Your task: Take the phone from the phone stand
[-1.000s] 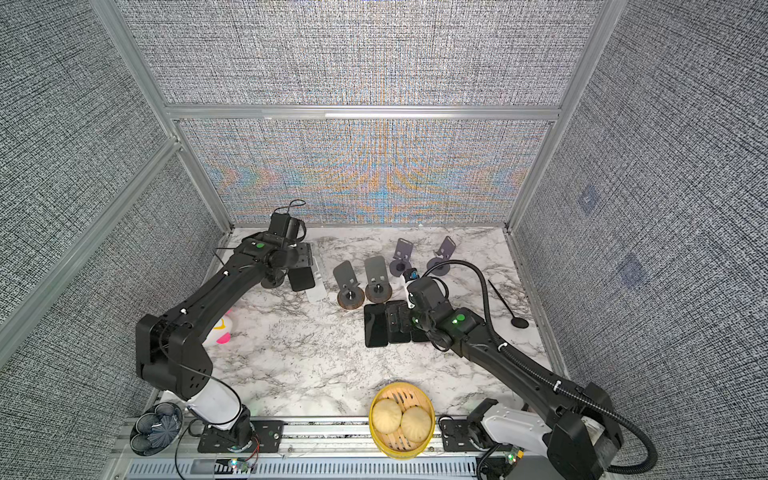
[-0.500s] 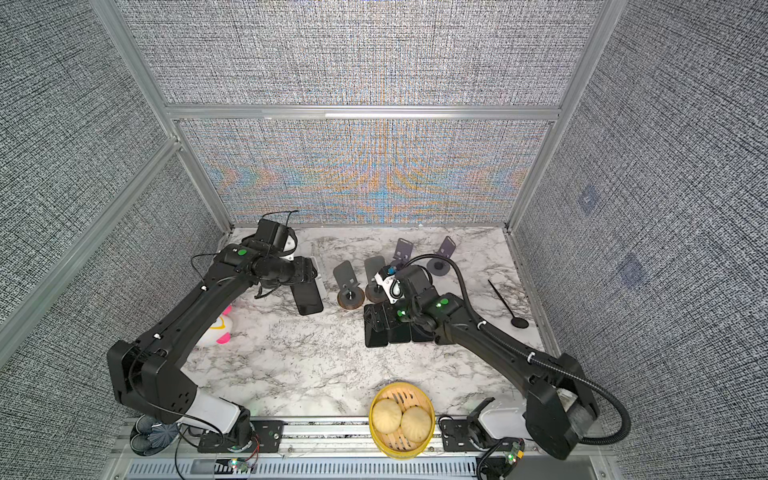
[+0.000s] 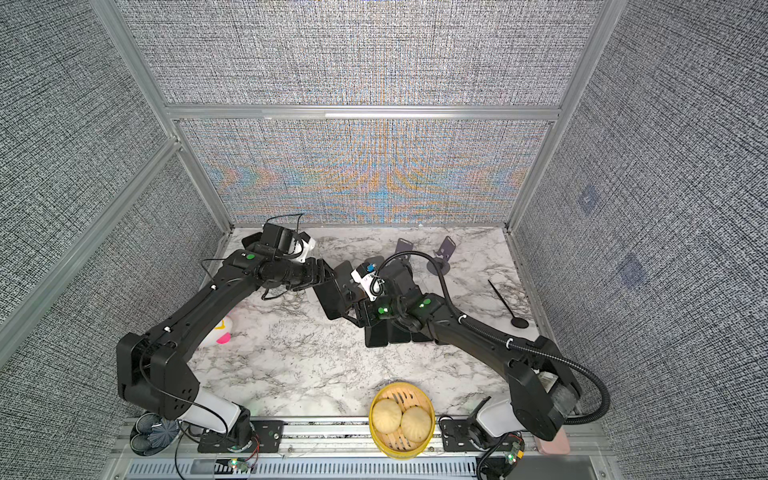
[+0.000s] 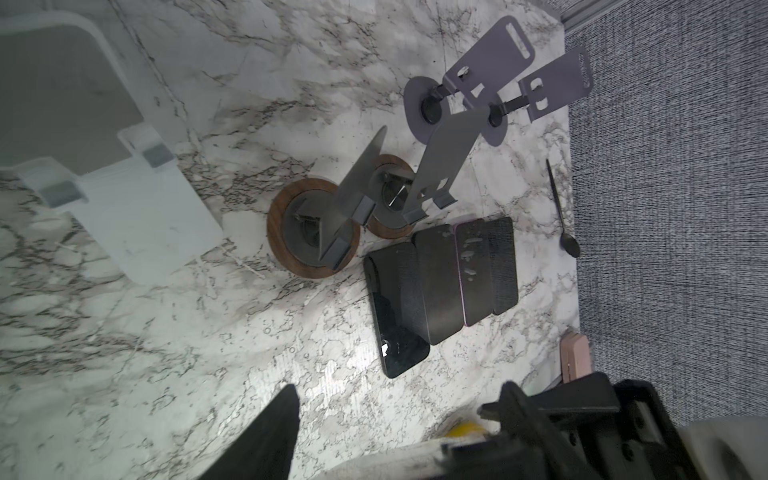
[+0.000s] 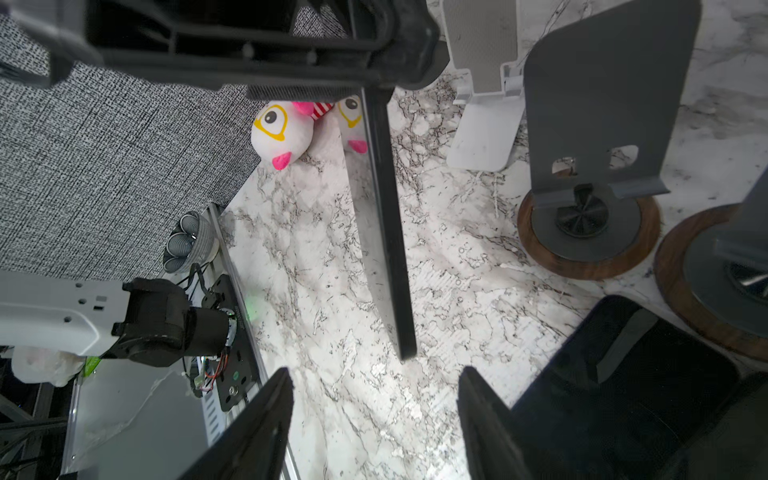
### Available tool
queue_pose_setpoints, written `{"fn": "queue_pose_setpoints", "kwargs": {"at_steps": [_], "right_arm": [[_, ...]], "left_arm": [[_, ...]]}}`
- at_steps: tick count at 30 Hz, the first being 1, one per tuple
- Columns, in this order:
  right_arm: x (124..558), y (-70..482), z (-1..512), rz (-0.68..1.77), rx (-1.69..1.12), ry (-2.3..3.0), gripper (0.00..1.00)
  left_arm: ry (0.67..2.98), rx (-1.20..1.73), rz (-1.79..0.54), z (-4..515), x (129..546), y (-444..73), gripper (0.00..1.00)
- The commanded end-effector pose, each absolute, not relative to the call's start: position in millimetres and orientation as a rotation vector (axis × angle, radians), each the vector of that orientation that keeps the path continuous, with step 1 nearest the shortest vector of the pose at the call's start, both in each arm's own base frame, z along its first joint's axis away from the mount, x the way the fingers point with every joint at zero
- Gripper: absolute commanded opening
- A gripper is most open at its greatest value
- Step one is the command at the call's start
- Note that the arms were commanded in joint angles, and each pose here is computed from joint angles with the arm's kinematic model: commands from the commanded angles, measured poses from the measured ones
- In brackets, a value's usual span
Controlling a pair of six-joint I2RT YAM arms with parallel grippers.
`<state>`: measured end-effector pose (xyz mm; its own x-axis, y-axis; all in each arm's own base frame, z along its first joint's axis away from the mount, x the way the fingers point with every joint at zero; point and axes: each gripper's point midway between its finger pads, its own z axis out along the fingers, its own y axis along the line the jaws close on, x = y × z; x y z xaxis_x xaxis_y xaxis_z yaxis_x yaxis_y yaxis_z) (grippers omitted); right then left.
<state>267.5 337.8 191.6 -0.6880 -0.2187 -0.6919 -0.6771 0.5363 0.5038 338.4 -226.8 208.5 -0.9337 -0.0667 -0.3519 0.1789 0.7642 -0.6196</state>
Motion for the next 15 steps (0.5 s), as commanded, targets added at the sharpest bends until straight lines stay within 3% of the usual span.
{"fn": "queue_pose_setpoints", "kwargs": {"at_steps": [1, 8, 10, 12, 15], "right_arm": [[277.5, 346.1, 193.0, 1.050, -0.716, 2.176, 0.63], [287.5, 349.4, 189.1, 0.997, -0.731, 2.163, 0.57], [287.4, 352.3, 189.1, 1.014, -0.726, 2.159, 0.49], [287.7, 353.1, 187.7, 1.015, -0.717, 2.153, 0.31], [288.2, 352.8, 188.1, 1.005, -0.699, 2.143, 0.18]], "left_arm": [[2.517, 0.105, -1.079, 226.4, 345.7, -239.7, 0.46], [2.500, 0.102, -1.101, 226.7, 345.5, -241.6, 0.46], [2.495, 0.091, -1.105, 226.4, 346.5, -241.6, 0.46], [2.490, 0.070, -1.115, 225.4, 348.3, -242.2, 0.45], [2.473, 0.040, -1.137, 225.1, 350.0, -243.6, 0.45]]}}
